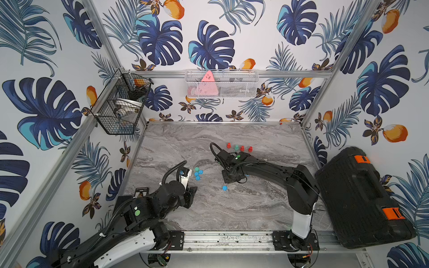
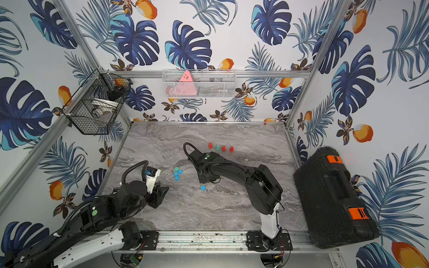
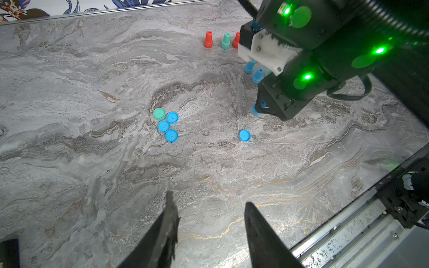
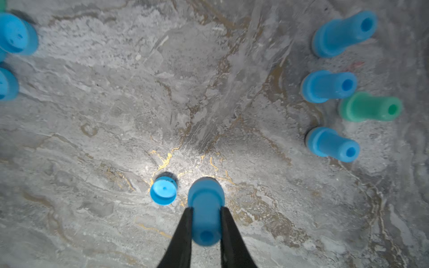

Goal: Close the stamp cap
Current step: Close the cover of the stamp.

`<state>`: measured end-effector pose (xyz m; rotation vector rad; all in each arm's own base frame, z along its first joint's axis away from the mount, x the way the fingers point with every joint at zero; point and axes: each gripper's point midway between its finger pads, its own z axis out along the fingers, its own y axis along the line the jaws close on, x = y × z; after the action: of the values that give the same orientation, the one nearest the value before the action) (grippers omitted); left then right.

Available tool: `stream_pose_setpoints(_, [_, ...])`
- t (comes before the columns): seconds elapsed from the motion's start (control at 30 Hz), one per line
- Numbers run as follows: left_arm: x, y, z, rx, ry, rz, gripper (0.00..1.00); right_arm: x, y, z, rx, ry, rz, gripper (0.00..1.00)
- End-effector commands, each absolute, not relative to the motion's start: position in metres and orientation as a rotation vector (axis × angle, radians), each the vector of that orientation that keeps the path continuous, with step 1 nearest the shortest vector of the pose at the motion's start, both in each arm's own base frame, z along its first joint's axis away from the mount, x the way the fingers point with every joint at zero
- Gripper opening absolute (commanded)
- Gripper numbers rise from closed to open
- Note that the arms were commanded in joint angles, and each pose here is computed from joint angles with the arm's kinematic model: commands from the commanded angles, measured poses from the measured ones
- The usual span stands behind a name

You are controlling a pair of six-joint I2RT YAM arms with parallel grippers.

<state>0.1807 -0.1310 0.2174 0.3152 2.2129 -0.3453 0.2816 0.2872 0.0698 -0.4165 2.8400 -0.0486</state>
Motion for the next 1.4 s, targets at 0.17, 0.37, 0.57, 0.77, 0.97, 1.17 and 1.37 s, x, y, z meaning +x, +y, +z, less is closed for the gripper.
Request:
stream_pose_setpoints(0.17, [0.183,-0.131,0.220,0.308,2.196,-0.346,0.51,0.277,0.307,0.058,-0.419,2.852,-0.004,0.20])
stream_pose_setpoints(0.37, [0.183,-0.131,0.221,0.307,2.193,-0.346,0.51,0.270,0.317,0.054,-0.437,2.857,0.013,0.20])
stream_pose_setpoints(0.57, [0.183,-0.131,0.220,0.308,2.195,-0.346,0.51,0.264,0.321,0.051,-0.448,2.857,0.014,0.20])
stream_pose_setpoints(0.77, [0.183,-0.131,0.221,0.306,2.194,-0.346,0.51,0.260,0.321,0.048,-0.453,2.861,0.006,0.20])
stream_pose_setpoints(0.97, [0.183,-0.131,0.220,0.308,2.196,-0.343,0.51,0.257,0.318,0.046,-0.447,2.863,0.001,0.20])
stream_pose_setpoints(1.17, [0.183,-0.131,0.221,0.305,2.195,-0.346,0.51,0.255,0.318,0.044,-0.445,2.866,0.004,0.20])
stream_pose_setpoints(1.37, [0.183,-0.131,0.221,0.305,2.195,-0.346,0.51,0.249,0.319,0.039,-0.449,2.873,0.005,0.20])
